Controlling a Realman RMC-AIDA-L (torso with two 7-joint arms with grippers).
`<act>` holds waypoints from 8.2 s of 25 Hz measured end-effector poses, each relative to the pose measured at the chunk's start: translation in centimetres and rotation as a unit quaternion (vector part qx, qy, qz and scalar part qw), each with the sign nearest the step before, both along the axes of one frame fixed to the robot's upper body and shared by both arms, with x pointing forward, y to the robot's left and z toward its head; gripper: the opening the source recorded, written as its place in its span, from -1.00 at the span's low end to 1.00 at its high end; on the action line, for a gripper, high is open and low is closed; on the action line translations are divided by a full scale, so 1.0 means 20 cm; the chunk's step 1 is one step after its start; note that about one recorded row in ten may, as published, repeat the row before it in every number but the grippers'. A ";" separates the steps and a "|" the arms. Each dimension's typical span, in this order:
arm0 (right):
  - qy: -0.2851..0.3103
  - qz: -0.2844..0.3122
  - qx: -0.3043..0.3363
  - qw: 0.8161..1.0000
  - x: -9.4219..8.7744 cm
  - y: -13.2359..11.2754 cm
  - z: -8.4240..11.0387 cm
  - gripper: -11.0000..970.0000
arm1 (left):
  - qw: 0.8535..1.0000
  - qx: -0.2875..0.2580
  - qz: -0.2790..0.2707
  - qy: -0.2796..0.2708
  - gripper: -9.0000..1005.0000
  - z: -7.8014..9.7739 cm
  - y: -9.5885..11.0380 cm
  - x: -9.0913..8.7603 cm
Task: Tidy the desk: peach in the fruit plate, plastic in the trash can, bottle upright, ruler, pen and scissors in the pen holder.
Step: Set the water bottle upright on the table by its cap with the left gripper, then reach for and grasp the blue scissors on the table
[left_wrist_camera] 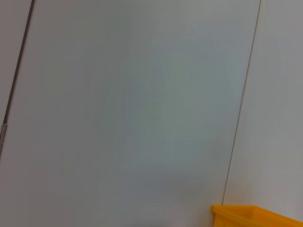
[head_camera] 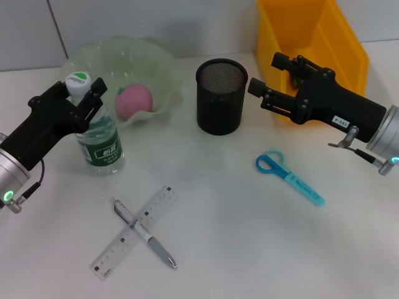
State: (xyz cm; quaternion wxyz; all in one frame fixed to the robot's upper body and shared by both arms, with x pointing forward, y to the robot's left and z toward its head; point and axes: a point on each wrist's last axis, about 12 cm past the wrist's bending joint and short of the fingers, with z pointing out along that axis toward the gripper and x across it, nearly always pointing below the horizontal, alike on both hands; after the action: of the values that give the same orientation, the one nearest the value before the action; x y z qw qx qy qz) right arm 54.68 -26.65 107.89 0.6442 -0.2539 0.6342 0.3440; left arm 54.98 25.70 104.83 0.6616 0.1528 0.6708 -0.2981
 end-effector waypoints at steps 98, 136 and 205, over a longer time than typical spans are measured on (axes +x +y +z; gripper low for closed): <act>0.067 0.053 -0.032 0.996 -0.03 -0.12 0.11 0.54 | 0.948 0.193 -0.255 0.009 0.56 0.04 0.08 -0.33; 0.444 0.008 -0.451 0.774 0.30 0.25 0.47 0.51 | 0.944 0.176 -0.279 0.002 0.56 0.06 0.01 -0.30; 0.441 0.008 -0.491 0.751 0.36 0.36 0.22 -0.22 | 0.945 0.169 -0.279 0.003 0.56 0.05 0.02 -0.32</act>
State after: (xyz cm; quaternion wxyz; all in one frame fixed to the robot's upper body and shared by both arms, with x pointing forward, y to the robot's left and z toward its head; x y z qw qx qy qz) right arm 61.86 -19.41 112.28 0.0763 -0.3605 0.9274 0.0640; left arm 48.68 26.03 105.86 0.5143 0.4431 0.6437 -0.3534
